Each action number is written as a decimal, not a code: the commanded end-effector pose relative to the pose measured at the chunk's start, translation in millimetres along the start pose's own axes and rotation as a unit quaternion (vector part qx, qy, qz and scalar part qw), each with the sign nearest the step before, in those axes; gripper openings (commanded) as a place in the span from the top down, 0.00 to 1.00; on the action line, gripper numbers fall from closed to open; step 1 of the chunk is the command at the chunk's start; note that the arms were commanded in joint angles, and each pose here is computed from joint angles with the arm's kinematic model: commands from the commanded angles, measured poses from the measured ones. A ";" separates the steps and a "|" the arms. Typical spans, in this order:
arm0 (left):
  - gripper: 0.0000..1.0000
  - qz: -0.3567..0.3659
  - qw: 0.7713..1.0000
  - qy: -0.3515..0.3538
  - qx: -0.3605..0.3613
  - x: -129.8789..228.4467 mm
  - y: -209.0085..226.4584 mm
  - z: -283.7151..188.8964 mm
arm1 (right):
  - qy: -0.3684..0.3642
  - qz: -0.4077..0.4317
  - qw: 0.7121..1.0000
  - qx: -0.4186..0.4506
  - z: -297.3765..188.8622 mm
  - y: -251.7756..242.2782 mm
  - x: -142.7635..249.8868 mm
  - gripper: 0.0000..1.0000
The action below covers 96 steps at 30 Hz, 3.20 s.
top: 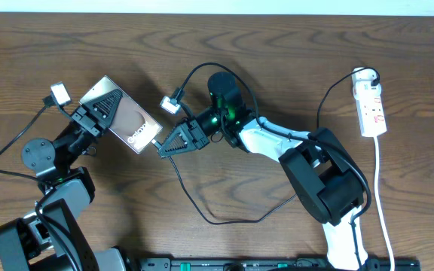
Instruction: Plug charger to phone and switch on socket
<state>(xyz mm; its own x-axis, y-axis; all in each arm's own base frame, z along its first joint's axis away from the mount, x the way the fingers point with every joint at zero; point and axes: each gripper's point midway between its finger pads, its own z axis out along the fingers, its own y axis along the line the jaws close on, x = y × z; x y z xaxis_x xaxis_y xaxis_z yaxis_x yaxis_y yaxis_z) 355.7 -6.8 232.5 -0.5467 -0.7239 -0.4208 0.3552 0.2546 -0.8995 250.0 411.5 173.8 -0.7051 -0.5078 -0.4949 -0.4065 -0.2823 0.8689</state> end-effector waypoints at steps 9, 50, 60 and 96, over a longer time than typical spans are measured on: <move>0.93 0.015 0.996 0.082 0.027 33.4 -13.8 7.8 | -0.038 -0.032 0.998 0.030 1.3 -3.6 -20.5 0.99; 0.93 0.013 0.998 0.053 0.021 23.5 -11.2 9.6 | -0.032 -0.037 0.998 0.026 -0.5 -2.2 -18.8 0.99; 0.93 -0.003 1.000 0.017 0.005 11.5 -3.3 10.1 | -0.030 -0.035 0.999 0.024 0.8 -1.9 -17.5 0.99; 0.93 0.005 0.999 0.039 0.010 19.3 -5.4 9.8 | -0.053 -0.031 0.997 0.043 -7.3 -8.7 -25.7 0.99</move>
<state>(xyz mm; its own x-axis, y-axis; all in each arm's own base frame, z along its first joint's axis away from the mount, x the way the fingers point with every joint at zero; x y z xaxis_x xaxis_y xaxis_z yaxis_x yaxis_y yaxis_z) 351.5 -23.9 227.7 -0.6122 -0.6730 -0.4151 0.3552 0.2350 -0.9048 251.6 411.2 172.0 -0.7057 -0.4979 -0.5042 -0.4181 -0.2819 0.8636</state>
